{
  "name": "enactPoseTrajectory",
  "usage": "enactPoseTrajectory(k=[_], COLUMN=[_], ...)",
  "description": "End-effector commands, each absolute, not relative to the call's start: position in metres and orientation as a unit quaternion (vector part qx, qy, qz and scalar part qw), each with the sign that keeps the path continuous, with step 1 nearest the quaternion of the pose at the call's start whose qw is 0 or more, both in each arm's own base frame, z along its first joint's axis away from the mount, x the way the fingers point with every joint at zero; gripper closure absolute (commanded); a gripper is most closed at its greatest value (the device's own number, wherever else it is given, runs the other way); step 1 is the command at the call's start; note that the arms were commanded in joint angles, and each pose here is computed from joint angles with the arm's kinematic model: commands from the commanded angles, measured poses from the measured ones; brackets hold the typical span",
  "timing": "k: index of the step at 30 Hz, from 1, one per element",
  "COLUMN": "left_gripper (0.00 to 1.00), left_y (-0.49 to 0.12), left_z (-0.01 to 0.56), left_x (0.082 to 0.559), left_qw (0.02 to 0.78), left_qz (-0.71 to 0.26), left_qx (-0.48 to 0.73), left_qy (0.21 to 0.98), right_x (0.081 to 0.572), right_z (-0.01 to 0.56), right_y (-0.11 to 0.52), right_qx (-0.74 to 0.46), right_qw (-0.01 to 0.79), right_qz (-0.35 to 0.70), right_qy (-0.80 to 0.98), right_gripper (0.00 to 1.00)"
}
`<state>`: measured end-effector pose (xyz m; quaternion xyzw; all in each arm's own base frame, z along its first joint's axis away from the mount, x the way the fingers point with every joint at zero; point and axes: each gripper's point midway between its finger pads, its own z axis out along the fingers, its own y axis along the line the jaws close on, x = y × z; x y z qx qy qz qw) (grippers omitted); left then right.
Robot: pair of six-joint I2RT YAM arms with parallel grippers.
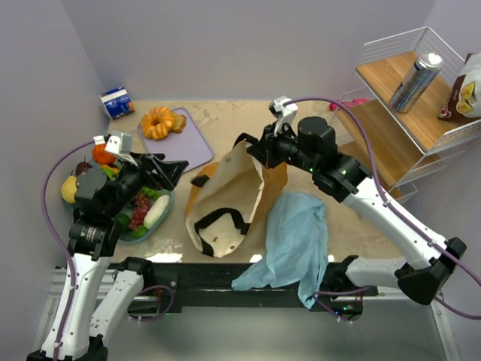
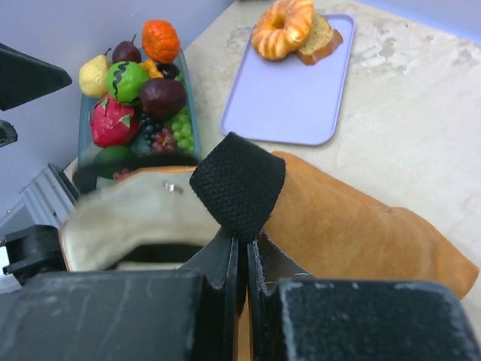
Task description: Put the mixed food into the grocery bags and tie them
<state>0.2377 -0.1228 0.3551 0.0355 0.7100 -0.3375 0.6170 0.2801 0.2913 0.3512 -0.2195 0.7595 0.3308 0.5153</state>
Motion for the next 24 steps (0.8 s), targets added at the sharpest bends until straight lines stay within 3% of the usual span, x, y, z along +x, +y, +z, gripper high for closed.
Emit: enactPoseTrajectory(k=[1,5,9,24], left_gripper=[0.03,0.03,0.02,0.02], left_y=[-0.126,-0.143,-0.172,-0.201], left_z=[0.360,0.364,0.352,0.310], left_x=[0.218,0.197,0.189,0.247], left_qw=[0.650,0.661,0.606,0.535], left_qz=[-0.313,-0.317,-0.394,-0.423], left_qx=[0.120,0.239,0.311,0.297], left_qy=[0.682,0.637,0.618,0.669], right_x=[0.273,0.270,0.275,0.291], right_z=[0.366,0.357,0.345,0.316], right_y=[0.279,0.270,0.274,0.294], right_qx=[-0.186,-0.191,-0.207,-0.221], right_qw=[0.534,0.523,0.502,0.462], right_qz=[0.346,0.323,0.303,0.295], right_qy=[0.749,0.766,0.783,0.807], right_gripper=[1.00,1.00,1.00,1.00])
